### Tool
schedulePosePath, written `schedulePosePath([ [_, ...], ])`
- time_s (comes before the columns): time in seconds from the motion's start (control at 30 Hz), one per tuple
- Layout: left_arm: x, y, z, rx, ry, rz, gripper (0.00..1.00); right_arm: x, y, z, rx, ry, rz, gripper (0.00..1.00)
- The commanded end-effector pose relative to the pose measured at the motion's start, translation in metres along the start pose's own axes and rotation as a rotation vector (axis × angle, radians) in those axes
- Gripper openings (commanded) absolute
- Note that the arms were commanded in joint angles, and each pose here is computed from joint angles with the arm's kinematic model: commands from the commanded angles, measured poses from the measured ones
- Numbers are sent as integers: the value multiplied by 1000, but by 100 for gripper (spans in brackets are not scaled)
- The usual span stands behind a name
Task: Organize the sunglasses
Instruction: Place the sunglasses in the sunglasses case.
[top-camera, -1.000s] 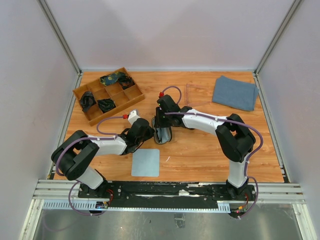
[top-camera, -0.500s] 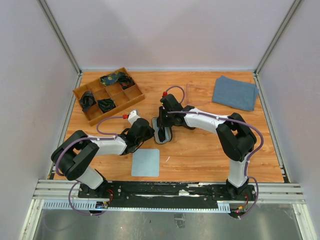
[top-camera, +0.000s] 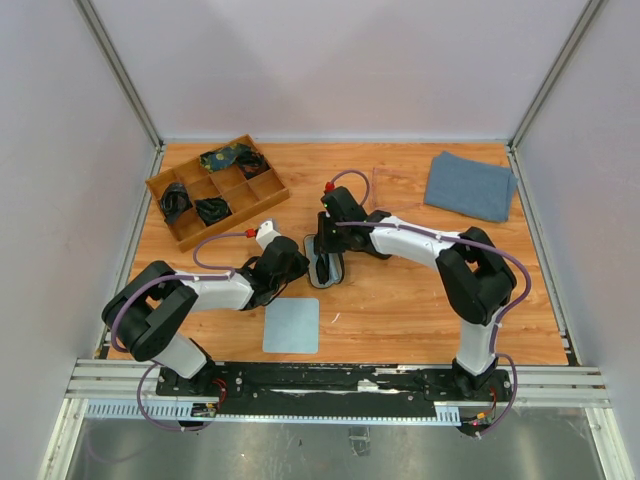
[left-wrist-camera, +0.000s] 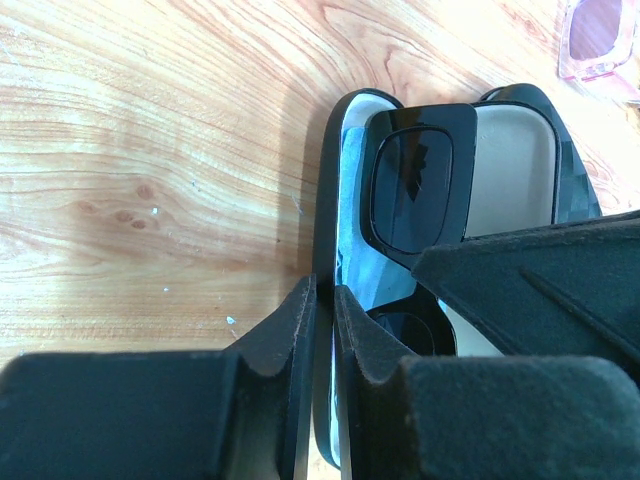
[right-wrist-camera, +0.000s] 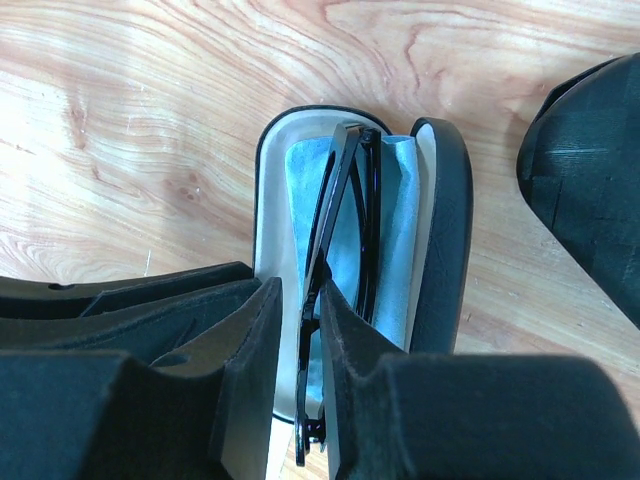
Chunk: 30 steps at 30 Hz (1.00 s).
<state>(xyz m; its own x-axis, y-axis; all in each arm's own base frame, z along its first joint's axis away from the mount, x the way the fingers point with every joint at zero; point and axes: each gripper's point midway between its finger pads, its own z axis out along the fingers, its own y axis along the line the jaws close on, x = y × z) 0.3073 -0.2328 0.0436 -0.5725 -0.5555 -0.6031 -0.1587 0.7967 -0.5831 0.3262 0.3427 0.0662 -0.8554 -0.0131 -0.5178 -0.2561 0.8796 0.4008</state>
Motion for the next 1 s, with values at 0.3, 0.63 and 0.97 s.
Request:
schedulePosePath([
  [0.3,-4,-8,-4,32,-23,-4,15,-8,-5,-15,23,-11,-40,18],
  [0.63,-4,-9,-4,32,-22,-4,15,-7,-6,-12,21,-4,-38,10],
  [0.97,-4,-8,-4,30,-22,-4,16,-3,-5,-7,-2,13,-25,10],
])
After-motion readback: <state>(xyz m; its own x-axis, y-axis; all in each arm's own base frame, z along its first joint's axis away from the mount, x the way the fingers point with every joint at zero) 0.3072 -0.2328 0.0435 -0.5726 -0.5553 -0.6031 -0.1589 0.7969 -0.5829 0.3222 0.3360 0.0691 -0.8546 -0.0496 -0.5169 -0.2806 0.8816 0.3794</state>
